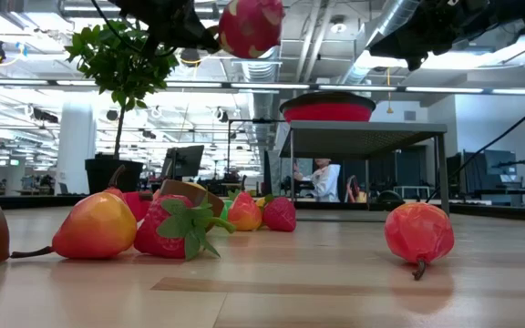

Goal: Pick & Place Fruit
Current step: Put the dragon fruit into the red colander on the shelf

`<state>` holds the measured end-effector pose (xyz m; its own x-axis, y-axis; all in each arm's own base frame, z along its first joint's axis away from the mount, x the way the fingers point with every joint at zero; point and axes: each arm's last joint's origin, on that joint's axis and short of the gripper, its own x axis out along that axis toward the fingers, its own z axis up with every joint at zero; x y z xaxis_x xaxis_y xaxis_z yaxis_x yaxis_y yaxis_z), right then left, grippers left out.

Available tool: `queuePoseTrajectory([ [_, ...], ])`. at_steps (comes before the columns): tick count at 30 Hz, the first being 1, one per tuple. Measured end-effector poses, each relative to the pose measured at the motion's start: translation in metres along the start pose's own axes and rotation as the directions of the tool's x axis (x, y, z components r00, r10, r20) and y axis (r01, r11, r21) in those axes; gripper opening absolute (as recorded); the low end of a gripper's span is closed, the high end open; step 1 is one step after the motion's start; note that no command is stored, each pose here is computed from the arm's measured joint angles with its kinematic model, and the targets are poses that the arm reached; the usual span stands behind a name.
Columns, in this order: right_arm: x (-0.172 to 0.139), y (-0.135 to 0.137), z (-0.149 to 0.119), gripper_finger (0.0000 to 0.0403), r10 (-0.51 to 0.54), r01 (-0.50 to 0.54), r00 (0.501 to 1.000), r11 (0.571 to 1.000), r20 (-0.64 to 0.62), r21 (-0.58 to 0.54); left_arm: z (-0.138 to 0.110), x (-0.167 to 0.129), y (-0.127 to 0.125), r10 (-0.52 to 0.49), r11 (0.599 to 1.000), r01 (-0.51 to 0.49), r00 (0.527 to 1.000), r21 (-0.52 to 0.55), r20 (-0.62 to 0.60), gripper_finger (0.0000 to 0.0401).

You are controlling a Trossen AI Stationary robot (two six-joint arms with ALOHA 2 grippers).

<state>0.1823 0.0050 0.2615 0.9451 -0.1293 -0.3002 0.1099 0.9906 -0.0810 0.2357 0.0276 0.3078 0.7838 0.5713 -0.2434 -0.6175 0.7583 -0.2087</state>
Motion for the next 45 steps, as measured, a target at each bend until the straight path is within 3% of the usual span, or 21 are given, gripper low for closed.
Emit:
queuePoseTrajectory([
  [20, 0.0, 0.0, 0.001, 0.0003, -0.001, 0.001, 1.0, 1.0, 0.014, 0.003, 0.014, 0.002, 0.0, -0.021, 0.999, 0.025, 0.992, -0.026, 0.124, 0.0001],
  [26, 0.0, 0.0, 0.005, 0.0003, -0.001, 0.001, 0.999, 1.0, 0.047, 0.009, 0.015, 0.023, -0.007, -0.019, 1.0, 0.018, 0.989, 0.014, 0.147, 0.0001],
  [33, 0.0, 0.001, 0.005, 0.0003, 0.007, -0.007, 0.999, 1.0, 0.05, 0.007, 0.042, 0.048, -0.019, 0.002, 0.994, -0.022, 0.983, 0.108, 0.182, 0.0001],
  [38, 0.0, 0.002, 0.005, 0.0003, 0.009, -0.009, 0.999, 1.0, 0.052, 0.007, 0.061, 0.066, -0.016, 0.041, 0.988, -0.071, 0.976, 0.137, 0.214, 0.0001],
  [45, -0.001, 0.002, 0.008, 0.0003, 0.008, -0.012, 0.996, 0.999, 0.086, 0.045, 0.071, 0.094, -0.01, 0.016, 0.985, -0.053, 0.976, 0.164, 0.218, 0.0001],
])
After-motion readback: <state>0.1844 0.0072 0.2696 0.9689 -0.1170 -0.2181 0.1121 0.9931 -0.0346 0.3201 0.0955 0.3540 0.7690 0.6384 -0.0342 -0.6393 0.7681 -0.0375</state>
